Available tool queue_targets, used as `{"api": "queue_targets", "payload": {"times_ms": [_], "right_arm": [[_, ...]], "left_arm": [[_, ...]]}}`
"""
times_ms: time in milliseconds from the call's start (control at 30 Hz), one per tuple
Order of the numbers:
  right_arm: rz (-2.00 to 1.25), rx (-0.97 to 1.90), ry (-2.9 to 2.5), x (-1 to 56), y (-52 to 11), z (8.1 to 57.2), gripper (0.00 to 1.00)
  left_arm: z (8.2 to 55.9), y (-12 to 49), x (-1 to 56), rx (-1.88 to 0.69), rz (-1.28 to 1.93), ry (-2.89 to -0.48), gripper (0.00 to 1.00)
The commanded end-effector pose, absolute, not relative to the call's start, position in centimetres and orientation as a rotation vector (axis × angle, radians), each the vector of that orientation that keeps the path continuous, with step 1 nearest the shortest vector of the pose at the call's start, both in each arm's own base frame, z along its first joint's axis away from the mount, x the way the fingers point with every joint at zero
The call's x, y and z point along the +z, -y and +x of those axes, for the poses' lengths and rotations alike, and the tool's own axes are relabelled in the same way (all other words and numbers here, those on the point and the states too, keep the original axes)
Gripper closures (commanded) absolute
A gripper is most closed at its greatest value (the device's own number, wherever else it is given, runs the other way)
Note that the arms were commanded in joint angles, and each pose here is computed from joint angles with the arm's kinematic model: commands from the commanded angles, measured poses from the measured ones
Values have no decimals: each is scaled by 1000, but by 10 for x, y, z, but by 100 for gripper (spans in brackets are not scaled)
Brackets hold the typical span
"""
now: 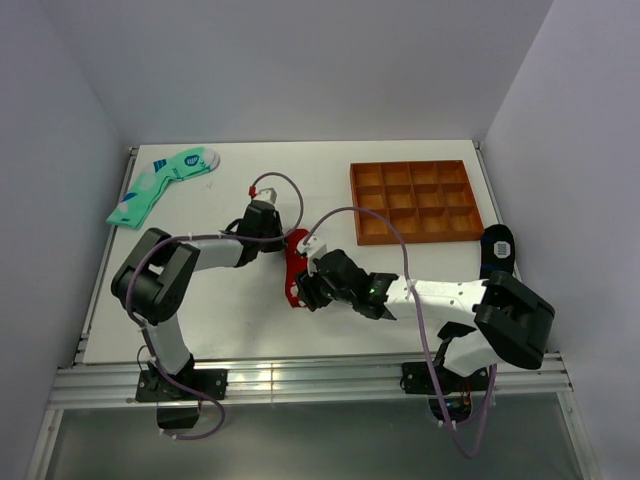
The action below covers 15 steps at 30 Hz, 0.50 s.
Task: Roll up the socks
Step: Roll the sock at the center of the board.
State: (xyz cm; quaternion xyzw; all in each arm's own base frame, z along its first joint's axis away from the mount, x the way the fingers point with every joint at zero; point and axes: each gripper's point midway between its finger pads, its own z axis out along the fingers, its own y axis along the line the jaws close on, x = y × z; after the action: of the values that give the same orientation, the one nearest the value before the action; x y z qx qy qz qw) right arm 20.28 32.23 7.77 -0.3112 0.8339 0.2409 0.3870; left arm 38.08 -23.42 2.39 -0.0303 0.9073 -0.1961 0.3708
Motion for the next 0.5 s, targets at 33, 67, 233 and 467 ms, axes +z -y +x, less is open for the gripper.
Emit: {"api": "queue_targets", "payload": {"times_ms": [33,67,233,467], "right_arm": [[-940,623,-2047,90,-340,204,42],[-967,644,-2050,89,-343,201,42],[-1027,616,-2080,74,-345,200,40],[-1053,580,-2121,59,-342,200,41]], "left_arm": [[391,241,29,-533,-70,-2306,100],[392,241,30,-534,-69,-2306,100],[393,241,29,-535,-60,-2313,100],[398,243,32,-541,-58,-2310,100]]}}
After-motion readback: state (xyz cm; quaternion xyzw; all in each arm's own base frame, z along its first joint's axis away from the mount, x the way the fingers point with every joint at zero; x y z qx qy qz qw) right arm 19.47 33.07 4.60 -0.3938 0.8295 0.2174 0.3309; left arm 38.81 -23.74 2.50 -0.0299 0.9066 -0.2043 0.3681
